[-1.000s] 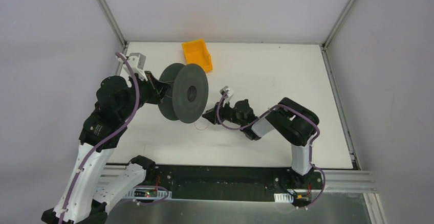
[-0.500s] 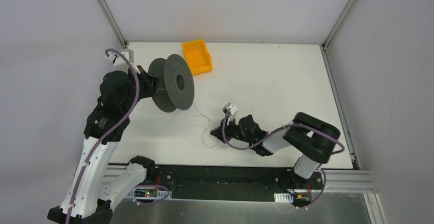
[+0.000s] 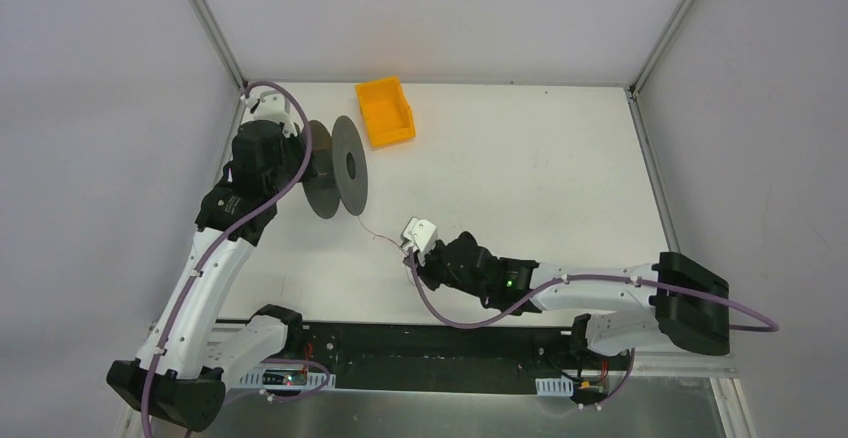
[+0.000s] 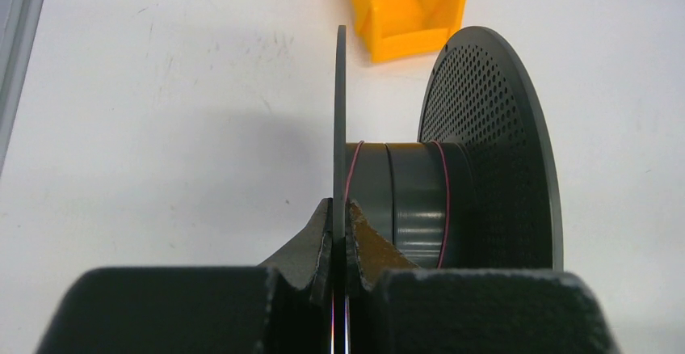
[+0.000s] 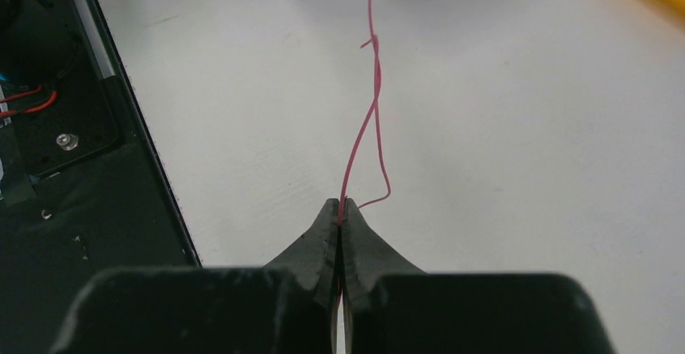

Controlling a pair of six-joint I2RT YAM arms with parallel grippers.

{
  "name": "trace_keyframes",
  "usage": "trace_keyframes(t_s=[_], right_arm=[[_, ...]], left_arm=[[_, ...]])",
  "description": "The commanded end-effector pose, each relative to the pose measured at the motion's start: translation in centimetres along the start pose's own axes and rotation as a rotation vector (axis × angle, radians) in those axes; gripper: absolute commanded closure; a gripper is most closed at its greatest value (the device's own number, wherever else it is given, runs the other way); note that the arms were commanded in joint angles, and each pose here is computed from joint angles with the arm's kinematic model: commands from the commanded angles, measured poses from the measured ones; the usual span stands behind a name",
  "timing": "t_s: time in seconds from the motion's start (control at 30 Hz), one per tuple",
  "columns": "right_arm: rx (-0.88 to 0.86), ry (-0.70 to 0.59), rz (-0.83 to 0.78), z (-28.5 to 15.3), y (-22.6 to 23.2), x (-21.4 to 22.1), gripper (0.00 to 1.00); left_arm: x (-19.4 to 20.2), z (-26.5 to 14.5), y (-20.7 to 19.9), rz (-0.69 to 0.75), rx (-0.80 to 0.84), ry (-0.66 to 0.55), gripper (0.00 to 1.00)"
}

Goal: Wrap the cables

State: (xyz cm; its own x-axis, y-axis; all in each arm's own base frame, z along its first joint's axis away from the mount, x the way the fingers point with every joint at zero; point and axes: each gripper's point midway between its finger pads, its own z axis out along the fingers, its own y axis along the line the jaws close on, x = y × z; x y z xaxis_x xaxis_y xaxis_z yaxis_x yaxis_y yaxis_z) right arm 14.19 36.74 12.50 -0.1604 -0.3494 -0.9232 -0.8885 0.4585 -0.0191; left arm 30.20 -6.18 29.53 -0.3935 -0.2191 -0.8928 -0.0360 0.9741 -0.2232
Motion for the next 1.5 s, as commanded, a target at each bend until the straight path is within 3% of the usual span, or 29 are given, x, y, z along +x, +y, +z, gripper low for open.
trace_keyframes(t_s=[0.0, 0.33, 0.63, 0.8, 1.1, 1.47], right_arm=[[0.076, -0.082, -0.168, -1.6, -1.2, -6.3, 1.0], [0.202, -0.298, -0.398, 0.7, -2.6, -16.7, 1.0], [0.495, -0.36, -0.542, 2.6, -6.5, -20.6, 1.0], [0.589, -0.365, -0.584, 3.0, -8.7, -20.0, 0.95], [0.587, -0.323, -0.475, 2.9, -12.0, -17.3, 1.0], [0.606, -0.278, -0.315, 1.6, -16.0, -13.1, 0.94]], left_arm=[[-0.8, 0.8, 0.7, 0.091, -0.018, -0.06, 1.0], [4.8, 1.1, 0.4, 0.233, 0.03, 0.108, 1.0], [8.6, -0.2, -0.4, 0.338, 0.144, 0.225, 1.0], [9.7, -1.6, -2.3, 0.347, 0.284, 0.273, 1.0], [10.0, -3.6, -4.0, 0.392, 0.432, 0.3, 1.0], [9.9, -5.0, -5.1, 0.436, 0.53, 0.307, 1.0]])
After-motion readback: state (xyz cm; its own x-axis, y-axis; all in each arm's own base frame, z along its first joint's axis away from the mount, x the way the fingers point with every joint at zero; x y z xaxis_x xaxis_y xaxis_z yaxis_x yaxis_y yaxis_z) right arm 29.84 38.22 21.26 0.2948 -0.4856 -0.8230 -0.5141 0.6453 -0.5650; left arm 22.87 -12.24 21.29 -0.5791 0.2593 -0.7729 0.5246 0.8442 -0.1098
